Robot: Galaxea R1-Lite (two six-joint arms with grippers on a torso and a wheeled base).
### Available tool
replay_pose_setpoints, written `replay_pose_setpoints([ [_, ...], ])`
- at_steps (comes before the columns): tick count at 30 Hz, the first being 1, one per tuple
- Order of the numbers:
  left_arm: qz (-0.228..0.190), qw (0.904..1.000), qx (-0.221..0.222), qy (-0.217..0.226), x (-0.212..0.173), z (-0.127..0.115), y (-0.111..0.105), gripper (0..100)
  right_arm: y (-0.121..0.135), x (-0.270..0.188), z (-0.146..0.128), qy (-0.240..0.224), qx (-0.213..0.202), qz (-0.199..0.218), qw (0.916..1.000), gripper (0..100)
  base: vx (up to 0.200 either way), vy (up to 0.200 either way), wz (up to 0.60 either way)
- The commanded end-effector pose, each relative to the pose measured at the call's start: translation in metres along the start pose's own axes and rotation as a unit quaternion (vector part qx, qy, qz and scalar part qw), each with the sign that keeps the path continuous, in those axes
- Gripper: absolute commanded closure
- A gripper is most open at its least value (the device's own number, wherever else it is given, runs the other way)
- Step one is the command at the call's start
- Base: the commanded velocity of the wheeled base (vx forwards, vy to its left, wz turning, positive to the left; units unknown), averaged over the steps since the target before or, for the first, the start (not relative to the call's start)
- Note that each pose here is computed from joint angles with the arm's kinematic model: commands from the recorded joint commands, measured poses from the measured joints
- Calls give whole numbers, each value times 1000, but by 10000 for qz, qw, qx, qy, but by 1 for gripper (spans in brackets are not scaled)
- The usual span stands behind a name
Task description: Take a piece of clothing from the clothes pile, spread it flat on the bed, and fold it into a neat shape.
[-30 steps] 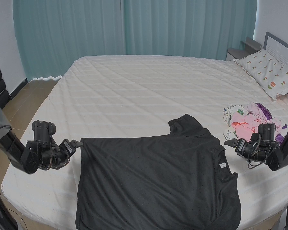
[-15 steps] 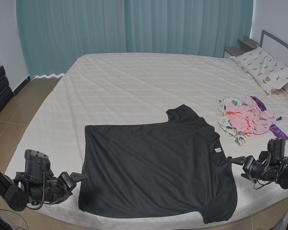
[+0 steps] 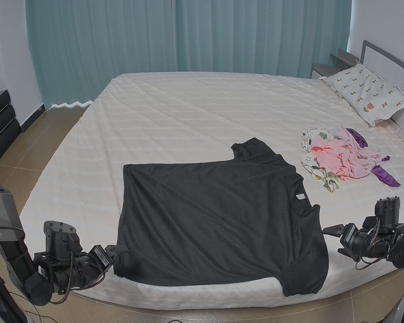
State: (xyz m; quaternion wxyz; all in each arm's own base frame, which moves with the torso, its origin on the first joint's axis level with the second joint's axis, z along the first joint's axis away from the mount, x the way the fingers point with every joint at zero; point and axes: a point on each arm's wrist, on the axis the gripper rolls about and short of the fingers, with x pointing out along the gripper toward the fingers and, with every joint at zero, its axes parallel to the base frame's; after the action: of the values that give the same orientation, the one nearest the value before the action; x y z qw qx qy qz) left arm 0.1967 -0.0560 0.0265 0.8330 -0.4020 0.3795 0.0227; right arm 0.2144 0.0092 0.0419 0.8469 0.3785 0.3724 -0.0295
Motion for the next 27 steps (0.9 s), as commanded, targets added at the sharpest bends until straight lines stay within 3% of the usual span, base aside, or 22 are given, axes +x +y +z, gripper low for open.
replay_pose_setpoints([
  [1, 600, 9976, 26, 333, 19, -17, 25, 0, -1, 2, -1, 49, 8, -28, 10000, 0, 0, 0, 0],
  [6, 825, 9963, 207, 142, 33, -27, 28, 0, -2, 2, -1, 55, 16, -41, 10000, 0, 0, 0, 0],
  [24, 582, 9977, 344, -53, 50, -34, 26, 0, -8, 11, -5, 33, -50, -57, 10000, 0, 0, 0, 0],
  [25, 556, 9978, 343, -69, 49, -33, 25, 100, -9, 12, -6, 12, -55, -47, 10000, 0, 0, 0, 0],
  [27, 537, 9980, 327, -83, 48, -33, 25, 100, -10, 14, -7, -15, -61, -32, 10000, 0, 0, 0, 0],
])
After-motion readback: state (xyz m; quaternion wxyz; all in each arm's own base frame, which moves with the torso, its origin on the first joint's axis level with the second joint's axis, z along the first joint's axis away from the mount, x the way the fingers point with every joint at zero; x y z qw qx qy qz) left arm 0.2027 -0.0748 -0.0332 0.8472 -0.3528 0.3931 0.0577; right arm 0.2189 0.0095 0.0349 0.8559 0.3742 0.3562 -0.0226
